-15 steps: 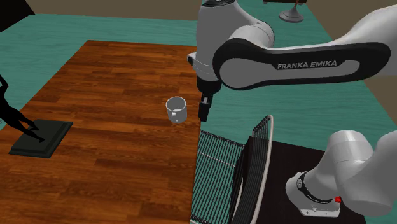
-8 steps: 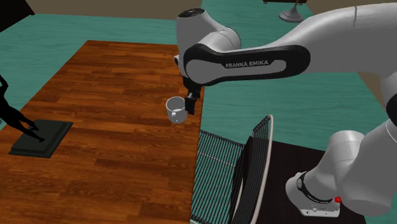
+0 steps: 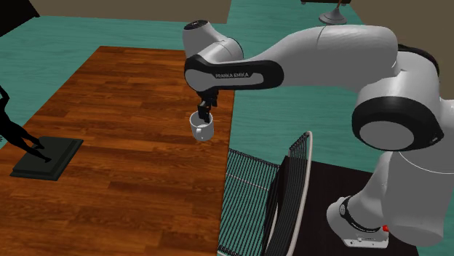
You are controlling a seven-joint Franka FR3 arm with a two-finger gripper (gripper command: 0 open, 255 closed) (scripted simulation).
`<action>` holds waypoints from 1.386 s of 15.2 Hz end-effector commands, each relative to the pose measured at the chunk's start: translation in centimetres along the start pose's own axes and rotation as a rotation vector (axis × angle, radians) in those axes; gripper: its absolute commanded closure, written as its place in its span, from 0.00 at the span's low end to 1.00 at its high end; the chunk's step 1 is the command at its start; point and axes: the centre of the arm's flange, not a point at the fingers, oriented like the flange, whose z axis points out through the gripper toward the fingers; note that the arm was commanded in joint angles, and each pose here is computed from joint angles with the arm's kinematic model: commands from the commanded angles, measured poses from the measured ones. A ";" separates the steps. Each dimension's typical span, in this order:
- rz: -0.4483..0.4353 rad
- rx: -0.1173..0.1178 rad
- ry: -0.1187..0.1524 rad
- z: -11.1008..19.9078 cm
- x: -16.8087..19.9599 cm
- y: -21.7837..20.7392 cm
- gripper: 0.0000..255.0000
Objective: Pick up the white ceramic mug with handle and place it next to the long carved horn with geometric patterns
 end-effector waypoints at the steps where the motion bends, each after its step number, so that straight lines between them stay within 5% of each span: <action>1: 0.005 -0.006 -0.013 1.1 1.9 1.5 0.00; 5: 0.017 -0.016 -0.038 3.5 5.7 4.6 0.00; 13: 0.017 -0.017 -0.038 7.5 5.6 4.7 0.00; 21: 0.017 -0.017 -0.038 7.5 5.6 4.7 0.00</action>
